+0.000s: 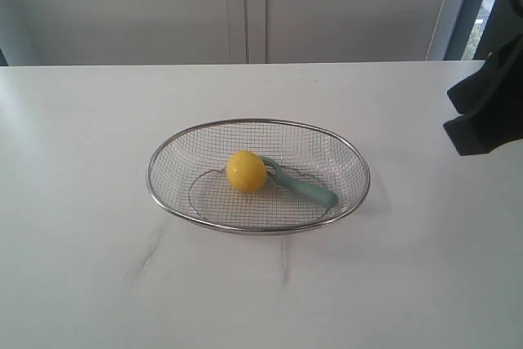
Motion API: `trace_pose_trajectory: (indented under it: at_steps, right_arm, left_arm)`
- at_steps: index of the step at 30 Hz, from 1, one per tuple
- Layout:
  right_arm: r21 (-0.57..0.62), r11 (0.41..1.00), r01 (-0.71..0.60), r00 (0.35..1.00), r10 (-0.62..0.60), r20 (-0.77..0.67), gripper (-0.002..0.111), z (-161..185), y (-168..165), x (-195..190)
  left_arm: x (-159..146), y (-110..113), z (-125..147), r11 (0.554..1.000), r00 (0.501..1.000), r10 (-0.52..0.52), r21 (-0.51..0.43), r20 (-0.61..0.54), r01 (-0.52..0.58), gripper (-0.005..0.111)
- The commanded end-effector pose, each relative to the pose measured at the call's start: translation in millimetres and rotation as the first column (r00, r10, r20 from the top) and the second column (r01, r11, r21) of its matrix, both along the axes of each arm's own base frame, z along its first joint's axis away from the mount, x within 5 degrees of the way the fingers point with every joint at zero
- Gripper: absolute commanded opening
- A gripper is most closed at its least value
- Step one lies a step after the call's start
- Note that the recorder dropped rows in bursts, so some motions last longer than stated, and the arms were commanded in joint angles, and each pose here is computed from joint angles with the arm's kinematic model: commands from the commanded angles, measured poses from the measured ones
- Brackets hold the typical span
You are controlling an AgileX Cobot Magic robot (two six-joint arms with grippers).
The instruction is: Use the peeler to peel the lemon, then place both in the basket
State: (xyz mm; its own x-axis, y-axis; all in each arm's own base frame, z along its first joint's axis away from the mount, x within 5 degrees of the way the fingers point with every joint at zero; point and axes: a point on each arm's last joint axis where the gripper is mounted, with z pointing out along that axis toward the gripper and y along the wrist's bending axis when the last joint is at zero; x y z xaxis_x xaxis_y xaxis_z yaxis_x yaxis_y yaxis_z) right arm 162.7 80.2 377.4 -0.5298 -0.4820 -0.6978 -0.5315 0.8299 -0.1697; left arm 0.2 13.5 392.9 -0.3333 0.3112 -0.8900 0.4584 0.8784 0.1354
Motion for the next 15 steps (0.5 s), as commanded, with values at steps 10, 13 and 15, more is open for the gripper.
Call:
trace_pose_trajectory:
  at_steps: [10, 13, 15]
  right_arm:
    - [0.0, 1.0, 0.007, 1.0, -0.007, 0.001, 0.0, -0.9, -1.2, -0.4]
    - [0.001, 1.0, 0.007, 1.0, -0.007, 0.004, 0.0, -0.7, -1.1, -0.3]
    - [0.001, 1.0, 0.007, 1.0, -0.007, 0.004, 0.0, -0.7, -1.1, -0.3]
  left_arm:
    - [14.5, -8.2, -35.0, 0.998, 0.995, 0.008, 0.066, -0.1, -0.001, 0.0]
    - [23.6, -12.1, -61.5, 0.991, 0.985, 0.026, 0.13, -0.172, -0.003, 0.0]
    - [27.8, -14.0, -77.8, 0.986, 0.976, 0.036, 0.167, -0.216, 0.0, 0.0]
